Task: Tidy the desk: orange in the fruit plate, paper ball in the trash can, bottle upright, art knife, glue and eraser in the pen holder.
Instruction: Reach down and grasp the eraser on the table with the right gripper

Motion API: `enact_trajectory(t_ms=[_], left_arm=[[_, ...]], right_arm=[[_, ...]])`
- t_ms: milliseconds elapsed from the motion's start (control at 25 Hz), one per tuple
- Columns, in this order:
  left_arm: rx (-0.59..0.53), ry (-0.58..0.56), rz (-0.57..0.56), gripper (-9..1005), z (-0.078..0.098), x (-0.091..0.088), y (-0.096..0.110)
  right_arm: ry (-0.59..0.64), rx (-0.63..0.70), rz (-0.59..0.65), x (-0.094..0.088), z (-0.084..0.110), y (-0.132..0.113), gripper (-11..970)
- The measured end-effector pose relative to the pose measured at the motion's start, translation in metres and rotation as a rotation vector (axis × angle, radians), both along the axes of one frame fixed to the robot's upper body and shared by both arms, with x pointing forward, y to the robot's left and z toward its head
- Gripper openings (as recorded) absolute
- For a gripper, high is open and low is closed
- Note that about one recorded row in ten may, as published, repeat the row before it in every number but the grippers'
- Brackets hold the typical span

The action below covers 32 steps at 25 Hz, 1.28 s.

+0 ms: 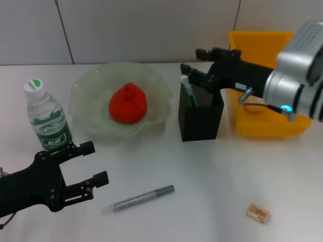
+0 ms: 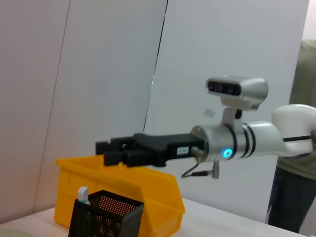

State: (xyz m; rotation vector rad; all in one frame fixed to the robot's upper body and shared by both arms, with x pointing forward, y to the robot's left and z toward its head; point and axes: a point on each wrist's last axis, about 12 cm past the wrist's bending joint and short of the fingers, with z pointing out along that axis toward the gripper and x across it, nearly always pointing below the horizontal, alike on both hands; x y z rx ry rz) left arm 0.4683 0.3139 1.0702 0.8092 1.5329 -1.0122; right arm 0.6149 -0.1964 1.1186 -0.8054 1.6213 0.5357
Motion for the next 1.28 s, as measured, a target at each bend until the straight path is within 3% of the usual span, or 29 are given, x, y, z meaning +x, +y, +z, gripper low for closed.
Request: enact_trajectory(t_ms=[160, 200, 320, 400, 560, 600, 680, 800, 960, 1000, 1120, 1280], left_arm=[[0.011, -0.007, -0.002, 802, 0.001, 0.001, 0.002], [0.022, -0.011, -0.007, 802, 0.003, 0.002, 0.004], [0.038, -0.021, -0.012, 802, 0.005, 0.004, 0.006], [0.057, -0.037, -0.014, 802, 0.008, 0.007, 0.008], [0.06, -0.042, -0.007, 802, 0.009, 0.007, 0.009], [0.066, -0.05, -0.006, 802, 0.009, 0.007, 0.009], [0.07, -0.056, -0.007, 802, 0.008, 0.007, 0.009], [0.078, -0.074, -0.003, 802, 0.006, 0.005, 0.008], [0.079, -0.074, -0.001, 802, 0.005, 0.004, 0.008], [0.079, -0.073, -0.004, 802, 0.005, 0.004, 0.007], [0.08, -0.072, -0.005, 802, 0.005, 0.004, 0.007], [0.085, -0.083, -0.008, 802, 0.003, 0.003, 0.006]], right_arm=[[-0.008, 0.046, 0.028, -0.017, 0.02, -0.014, 521], [0.034, 0.049, 0.069, -0.031, 0.04, -0.027, 526], [0.091, 0.021, 0.12, -0.041, 0.057, -0.037, 539], [0.203, -0.048, 0.191, -0.057, 0.083, -0.049, 548], [0.301, -0.144, 0.215, -0.064, 0.105, -0.049, 546], [0.375, -0.233, 0.197, -0.066, 0.114, -0.047, 546], [0.408, -0.28, 0.182, -0.065, 0.118, -0.044, 545], [0.559, -0.493, 0.127, -0.06, 0.126, -0.032, 544], [0.658, -0.621, 0.117, -0.056, 0.125, -0.02, 542], [0.729, -0.705, 0.125, -0.055, 0.119, -0.009, 541], [0.788, -0.777, 0.137, -0.055, 0.111, 0.0, 540], [0.889, -0.894, 0.18, -0.056, 0.082, 0.019, 538]])
